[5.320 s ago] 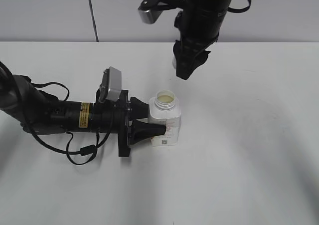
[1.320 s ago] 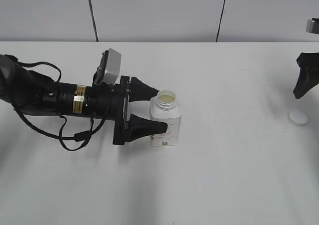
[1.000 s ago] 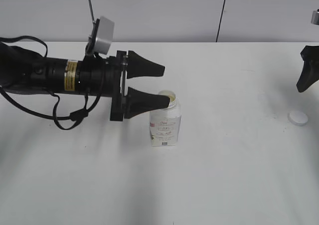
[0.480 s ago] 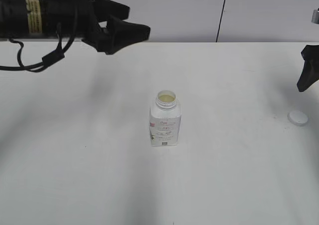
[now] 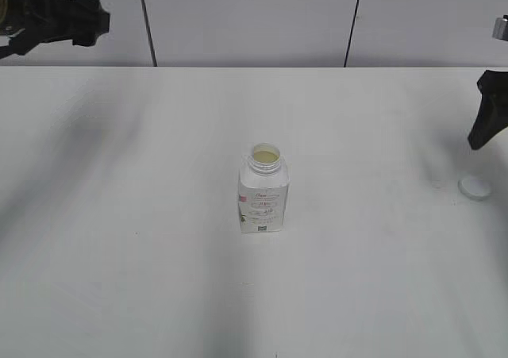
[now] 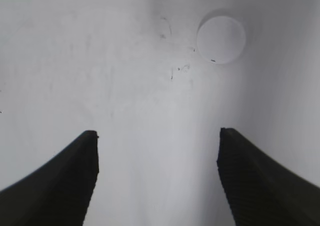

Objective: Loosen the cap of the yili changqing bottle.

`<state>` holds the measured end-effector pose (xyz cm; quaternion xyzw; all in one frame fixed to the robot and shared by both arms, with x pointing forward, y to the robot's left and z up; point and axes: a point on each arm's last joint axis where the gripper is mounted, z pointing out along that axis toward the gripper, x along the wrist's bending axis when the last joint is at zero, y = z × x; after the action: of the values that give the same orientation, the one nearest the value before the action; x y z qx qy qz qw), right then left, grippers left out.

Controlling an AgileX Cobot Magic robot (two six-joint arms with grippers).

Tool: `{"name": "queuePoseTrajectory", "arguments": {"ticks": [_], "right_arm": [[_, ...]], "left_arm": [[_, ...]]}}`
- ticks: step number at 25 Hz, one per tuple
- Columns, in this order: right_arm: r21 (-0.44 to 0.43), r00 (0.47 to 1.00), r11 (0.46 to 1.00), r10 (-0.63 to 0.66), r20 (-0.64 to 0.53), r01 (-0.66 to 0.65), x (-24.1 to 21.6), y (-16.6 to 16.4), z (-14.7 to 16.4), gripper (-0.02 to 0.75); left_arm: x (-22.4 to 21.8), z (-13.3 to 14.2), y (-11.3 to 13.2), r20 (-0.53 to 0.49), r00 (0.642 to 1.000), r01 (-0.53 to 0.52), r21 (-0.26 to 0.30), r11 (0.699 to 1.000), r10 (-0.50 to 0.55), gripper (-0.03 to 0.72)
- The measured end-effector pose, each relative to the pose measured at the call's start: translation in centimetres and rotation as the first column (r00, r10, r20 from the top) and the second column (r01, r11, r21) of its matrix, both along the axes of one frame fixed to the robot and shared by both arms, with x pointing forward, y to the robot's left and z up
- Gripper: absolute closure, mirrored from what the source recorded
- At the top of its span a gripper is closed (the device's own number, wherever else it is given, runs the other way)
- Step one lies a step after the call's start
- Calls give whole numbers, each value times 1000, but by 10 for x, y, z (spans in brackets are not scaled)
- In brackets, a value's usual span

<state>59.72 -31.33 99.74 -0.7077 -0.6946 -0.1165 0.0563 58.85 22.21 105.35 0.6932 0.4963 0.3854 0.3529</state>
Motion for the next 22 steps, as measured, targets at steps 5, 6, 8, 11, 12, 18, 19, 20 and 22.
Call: {"name": "queuePoseTrajectory", "arguments": {"ticks": [5, 6, 8, 11, 12, 18, 19, 20, 22], "right_arm": [[10, 1000, 1000, 19, -15, -19, 2, 1, 13, 156], [7, 1000, 1000, 20, 5, -20, 5, 0, 19, 156], [1, 998, 1000, 21, 57, -21, 12, 0, 33, 156], [-8, 989, 1000, 21, 147, -20, 23, -1, 57, 156], [-5, 984, 1000, 20, 176, -19, 26, -1, 65, 156], [4, 964, 1000, 14, 266, -15, 33, 0, 91, 156], [4, 964, 1000, 14, 267, -15, 33, 0, 92, 156], [4, 964, 1000, 14, 266, -16, 33, 0, 92, 156], [4, 964, 1000, 14, 265, -16, 33, 0, 92, 156]], "left_arm": [[-3, -4, 3, -56, 993, -103, -59, 993, 100, 102], [-3, -5, 4, -69, 991, -121, -42, 992, 118, 102], [-5, -7, 8, -95, 986, -140, 7, 990, 140, 102], [-9, -12, 11, -157, 974, -157, 49, 986, 163, 102], [-10, -14, 11, -182, 970, -155, 48, 987, 162, 102], [-23, -28, 5, -378, 918, -124, 22, 992, 123, 102], [-25, -30, 4, -415, 903, -111, 19, 994, 109, 102], [-28, -32, 3, -454, 886, -100, 18, 995, 98, 102], [-32, -30, 1, -518, 852, -85, 16, 996, 81, 102]]}}
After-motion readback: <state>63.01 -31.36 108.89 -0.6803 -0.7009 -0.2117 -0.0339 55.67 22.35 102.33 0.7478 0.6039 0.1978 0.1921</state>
